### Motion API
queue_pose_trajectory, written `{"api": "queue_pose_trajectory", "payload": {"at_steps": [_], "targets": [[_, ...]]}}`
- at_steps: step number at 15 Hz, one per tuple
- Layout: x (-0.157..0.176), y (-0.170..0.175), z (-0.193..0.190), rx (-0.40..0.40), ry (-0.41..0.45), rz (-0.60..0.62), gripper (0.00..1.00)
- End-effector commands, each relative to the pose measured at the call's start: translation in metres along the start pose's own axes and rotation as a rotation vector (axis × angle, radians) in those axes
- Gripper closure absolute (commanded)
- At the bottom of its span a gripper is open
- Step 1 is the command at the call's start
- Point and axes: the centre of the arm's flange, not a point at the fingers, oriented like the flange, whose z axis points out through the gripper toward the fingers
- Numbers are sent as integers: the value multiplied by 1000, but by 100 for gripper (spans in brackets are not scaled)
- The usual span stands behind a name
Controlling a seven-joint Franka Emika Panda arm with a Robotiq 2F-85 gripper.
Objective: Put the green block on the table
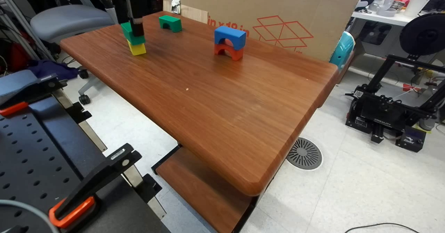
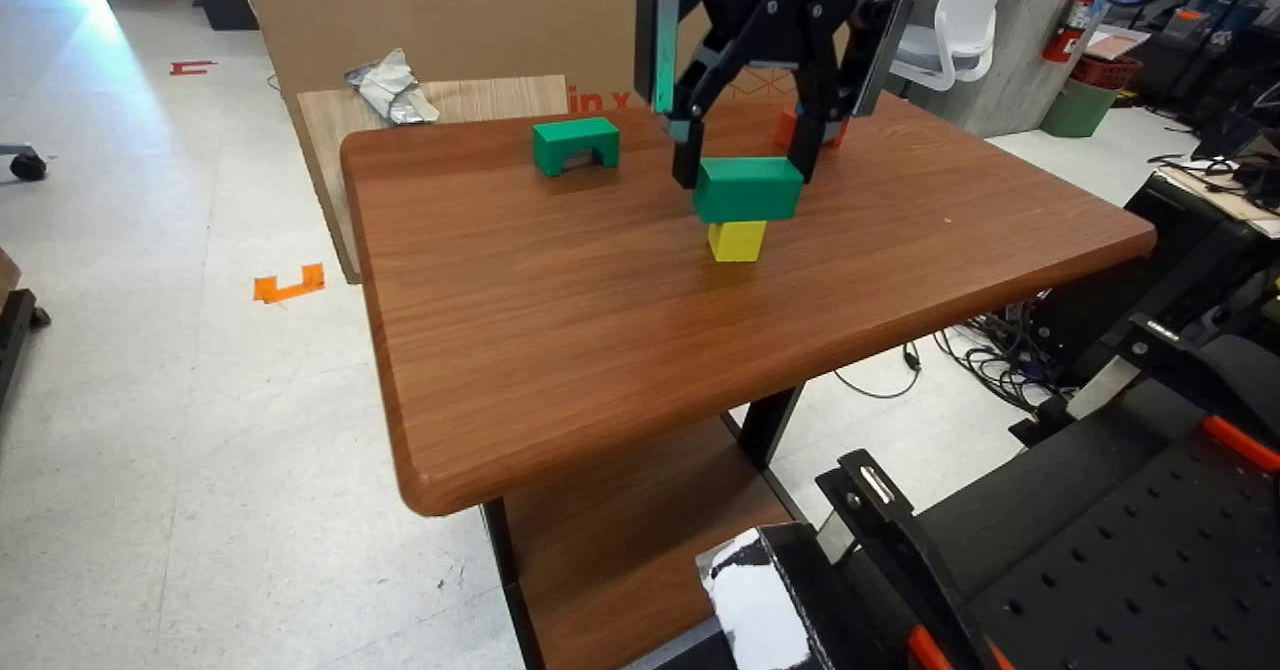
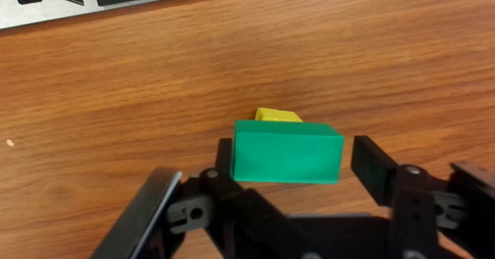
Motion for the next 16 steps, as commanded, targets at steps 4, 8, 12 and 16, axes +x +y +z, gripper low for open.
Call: {"api": "queue_pose_trajectory", "payload": {"at_steps": [4,8,12,16], "targets": [[10,-2,-3,-9,10,25,59],[11,16,-30,12,19,25,59],[25,44,-49,-37,38,-26,59],[59,81,-37,-185,28,-37,59]]}}
